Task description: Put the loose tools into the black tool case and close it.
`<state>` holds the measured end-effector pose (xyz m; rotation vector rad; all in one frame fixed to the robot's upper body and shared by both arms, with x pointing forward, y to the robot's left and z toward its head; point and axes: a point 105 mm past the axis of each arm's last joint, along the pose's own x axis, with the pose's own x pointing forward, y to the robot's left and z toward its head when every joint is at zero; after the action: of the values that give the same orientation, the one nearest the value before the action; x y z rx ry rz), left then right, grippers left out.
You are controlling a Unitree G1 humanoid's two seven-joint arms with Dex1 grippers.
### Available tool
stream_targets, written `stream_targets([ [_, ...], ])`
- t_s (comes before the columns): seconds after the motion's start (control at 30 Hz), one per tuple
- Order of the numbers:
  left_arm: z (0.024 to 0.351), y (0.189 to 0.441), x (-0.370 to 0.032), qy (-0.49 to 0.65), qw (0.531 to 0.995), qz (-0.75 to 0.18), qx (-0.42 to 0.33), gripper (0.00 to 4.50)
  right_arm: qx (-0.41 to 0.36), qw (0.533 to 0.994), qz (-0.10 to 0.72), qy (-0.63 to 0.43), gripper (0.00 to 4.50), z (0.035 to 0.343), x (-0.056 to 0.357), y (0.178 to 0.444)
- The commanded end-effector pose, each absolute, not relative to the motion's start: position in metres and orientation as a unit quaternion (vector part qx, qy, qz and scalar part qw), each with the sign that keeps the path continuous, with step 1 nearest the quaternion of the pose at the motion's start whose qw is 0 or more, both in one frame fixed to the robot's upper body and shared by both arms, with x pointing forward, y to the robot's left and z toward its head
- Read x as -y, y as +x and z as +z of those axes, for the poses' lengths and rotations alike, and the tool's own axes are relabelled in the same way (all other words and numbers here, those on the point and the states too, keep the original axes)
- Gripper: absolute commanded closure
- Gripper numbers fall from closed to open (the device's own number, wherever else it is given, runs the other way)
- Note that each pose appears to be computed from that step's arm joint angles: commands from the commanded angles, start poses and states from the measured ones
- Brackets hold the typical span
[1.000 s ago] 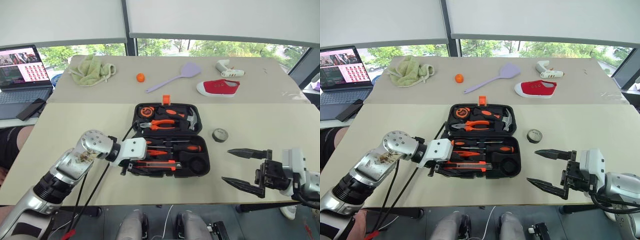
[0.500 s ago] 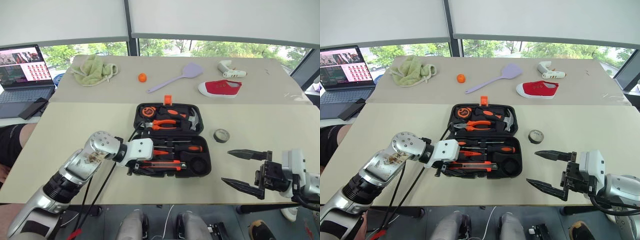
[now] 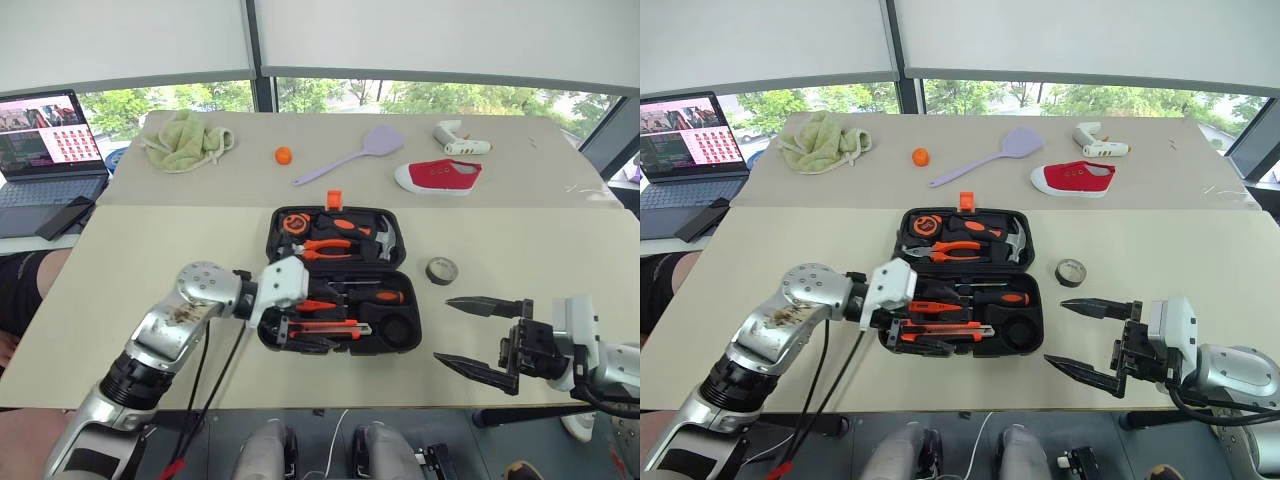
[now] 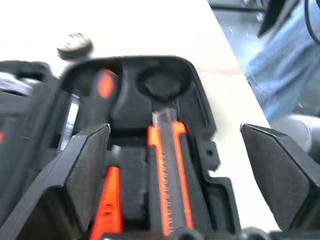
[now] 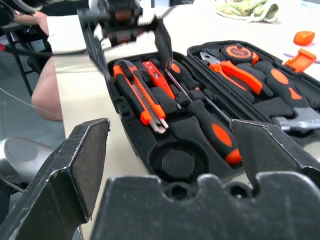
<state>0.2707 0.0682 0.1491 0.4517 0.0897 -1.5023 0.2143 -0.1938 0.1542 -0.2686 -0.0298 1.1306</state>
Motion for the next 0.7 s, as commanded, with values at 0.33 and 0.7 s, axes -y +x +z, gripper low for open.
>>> stream_targets([
  [0.33,0.096,0.269,-0.091,0.243,0.715,-0.65,-0.087,4.23,0.034,0.837,0.53,-0.134,0.0,0.16,0.191,0.216],
  [0.7,0.064,0.266,-0.09,0.271,0.697,-0.645,-0.156,4.47,0.033,0.842,0.522,-0.134,0.0,0.16,0.193,0.214],
])
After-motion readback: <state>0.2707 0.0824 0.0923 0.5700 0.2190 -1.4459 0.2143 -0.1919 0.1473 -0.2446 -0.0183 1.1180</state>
